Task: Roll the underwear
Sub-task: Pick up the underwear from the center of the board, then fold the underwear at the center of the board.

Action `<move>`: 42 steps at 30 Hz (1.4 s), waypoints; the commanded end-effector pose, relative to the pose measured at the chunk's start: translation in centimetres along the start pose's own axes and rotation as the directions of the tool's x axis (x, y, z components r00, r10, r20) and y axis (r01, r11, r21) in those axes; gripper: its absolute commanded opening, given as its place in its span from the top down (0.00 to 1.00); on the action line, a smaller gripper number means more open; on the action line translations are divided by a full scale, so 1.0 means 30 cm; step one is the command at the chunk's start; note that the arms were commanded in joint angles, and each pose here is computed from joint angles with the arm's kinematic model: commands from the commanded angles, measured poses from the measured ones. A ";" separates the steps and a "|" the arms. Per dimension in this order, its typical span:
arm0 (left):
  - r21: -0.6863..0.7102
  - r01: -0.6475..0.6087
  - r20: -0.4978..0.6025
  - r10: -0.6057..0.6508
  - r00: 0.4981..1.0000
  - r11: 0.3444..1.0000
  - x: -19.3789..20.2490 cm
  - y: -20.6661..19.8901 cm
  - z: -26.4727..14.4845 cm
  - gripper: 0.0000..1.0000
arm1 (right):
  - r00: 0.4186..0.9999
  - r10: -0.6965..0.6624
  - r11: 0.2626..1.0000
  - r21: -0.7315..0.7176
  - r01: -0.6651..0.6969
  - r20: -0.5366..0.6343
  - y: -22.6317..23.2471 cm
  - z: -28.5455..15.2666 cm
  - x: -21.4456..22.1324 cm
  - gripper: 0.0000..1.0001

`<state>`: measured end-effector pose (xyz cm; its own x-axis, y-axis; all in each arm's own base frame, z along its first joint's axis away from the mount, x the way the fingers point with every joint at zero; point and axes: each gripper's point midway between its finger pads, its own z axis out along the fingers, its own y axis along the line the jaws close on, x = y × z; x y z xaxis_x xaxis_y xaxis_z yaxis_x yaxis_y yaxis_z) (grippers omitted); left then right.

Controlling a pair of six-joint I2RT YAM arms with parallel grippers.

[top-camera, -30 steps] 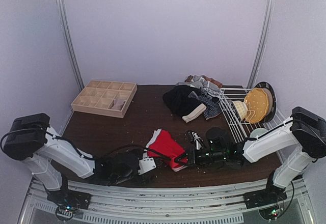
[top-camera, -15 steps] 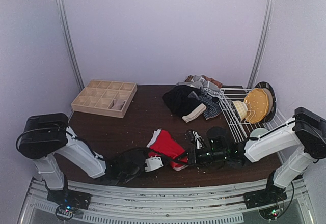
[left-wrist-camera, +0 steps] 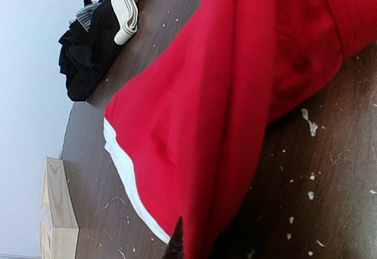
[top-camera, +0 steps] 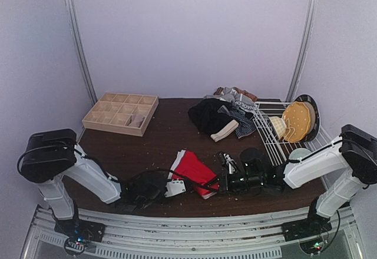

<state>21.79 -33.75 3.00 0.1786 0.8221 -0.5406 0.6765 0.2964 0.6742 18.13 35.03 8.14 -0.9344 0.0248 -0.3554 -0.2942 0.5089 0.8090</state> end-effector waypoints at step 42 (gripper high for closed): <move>0.668 0.271 -0.213 -0.172 0.962 0.693 -0.147 -0.021 -0.302 1.00 | 0.956 -0.204 0.956 0.167 0.241 -0.209 -0.008 -0.030 0.135 1.00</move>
<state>13.93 -32.40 8.97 -0.0725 0.8486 -0.5241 0.9900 0.1251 0.0655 13.41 34.67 7.67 -0.8763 -0.2362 -0.4198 -0.4710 0.6026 0.6442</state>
